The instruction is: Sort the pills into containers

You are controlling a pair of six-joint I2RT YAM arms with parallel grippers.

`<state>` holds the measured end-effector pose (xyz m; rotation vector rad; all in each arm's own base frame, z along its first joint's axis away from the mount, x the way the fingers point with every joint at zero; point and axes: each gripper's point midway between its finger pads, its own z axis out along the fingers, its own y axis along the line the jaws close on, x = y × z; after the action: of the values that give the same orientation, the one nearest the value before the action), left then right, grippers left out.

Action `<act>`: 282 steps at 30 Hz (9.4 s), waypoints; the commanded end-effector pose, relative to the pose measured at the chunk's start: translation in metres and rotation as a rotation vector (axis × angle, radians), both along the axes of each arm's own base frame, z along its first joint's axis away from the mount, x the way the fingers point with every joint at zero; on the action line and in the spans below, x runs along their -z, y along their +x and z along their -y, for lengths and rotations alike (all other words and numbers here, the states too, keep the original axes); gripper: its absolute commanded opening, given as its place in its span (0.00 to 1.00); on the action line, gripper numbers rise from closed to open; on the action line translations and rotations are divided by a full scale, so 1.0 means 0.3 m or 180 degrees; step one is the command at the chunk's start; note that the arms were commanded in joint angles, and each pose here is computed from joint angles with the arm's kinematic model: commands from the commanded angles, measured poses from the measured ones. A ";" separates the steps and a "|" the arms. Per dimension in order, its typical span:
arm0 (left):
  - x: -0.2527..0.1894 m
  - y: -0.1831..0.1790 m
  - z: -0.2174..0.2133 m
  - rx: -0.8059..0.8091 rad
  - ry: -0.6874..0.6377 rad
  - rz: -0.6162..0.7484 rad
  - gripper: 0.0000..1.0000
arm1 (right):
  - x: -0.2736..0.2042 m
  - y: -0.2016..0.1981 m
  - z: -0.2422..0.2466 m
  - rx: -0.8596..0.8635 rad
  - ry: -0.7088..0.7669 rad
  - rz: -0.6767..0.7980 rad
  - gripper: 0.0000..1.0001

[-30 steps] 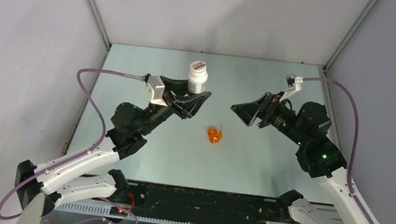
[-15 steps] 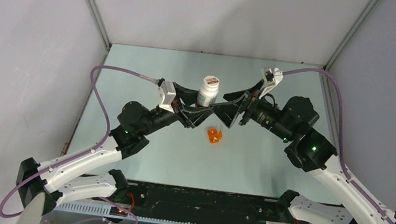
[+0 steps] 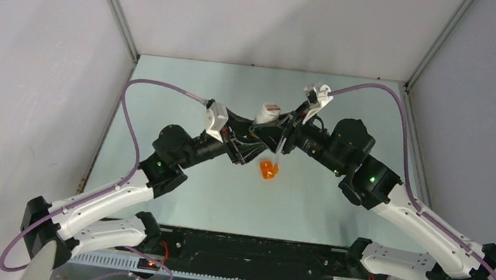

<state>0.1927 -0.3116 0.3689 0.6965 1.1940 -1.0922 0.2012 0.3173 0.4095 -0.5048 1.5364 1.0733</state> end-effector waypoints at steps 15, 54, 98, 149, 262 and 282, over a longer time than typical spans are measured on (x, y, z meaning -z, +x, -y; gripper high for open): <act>0.134 0.049 -0.317 -0.1342 0.0179 -0.0754 0.99 | 0.203 0.224 -0.057 0.0773 -0.0338 -0.0094 0.14; 0.348 0.174 -0.612 -0.2450 -0.0044 -0.2337 0.99 | 1.109 0.167 -0.440 0.0566 -0.1422 0.0009 0.91; 0.803 0.190 -0.636 -0.2625 0.0590 -0.3511 0.52 | 0.855 0.175 -0.262 0.0292 -0.1007 -0.2134 0.60; 0.703 0.140 -0.867 -0.3741 0.0309 -0.3103 0.57 | 1.045 0.182 -0.444 -0.0354 -0.2937 -0.1038 0.40; 0.610 0.156 -0.835 -0.3484 0.0188 -0.2784 0.51 | 0.961 0.369 -0.291 0.2272 -0.2048 -0.2662 0.44; 0.579 0.163 -0.751 -0.3028 0.0111 -0.2778 0.64 | 0.724 0.401 -0.269 0.1277 -0.1822 -0.2248 0.71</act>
<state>0.2353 -0.0702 0.1836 -0.4402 2.0111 -0.4083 0.3155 0.4041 0.1393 -0.0775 2.5557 0.3240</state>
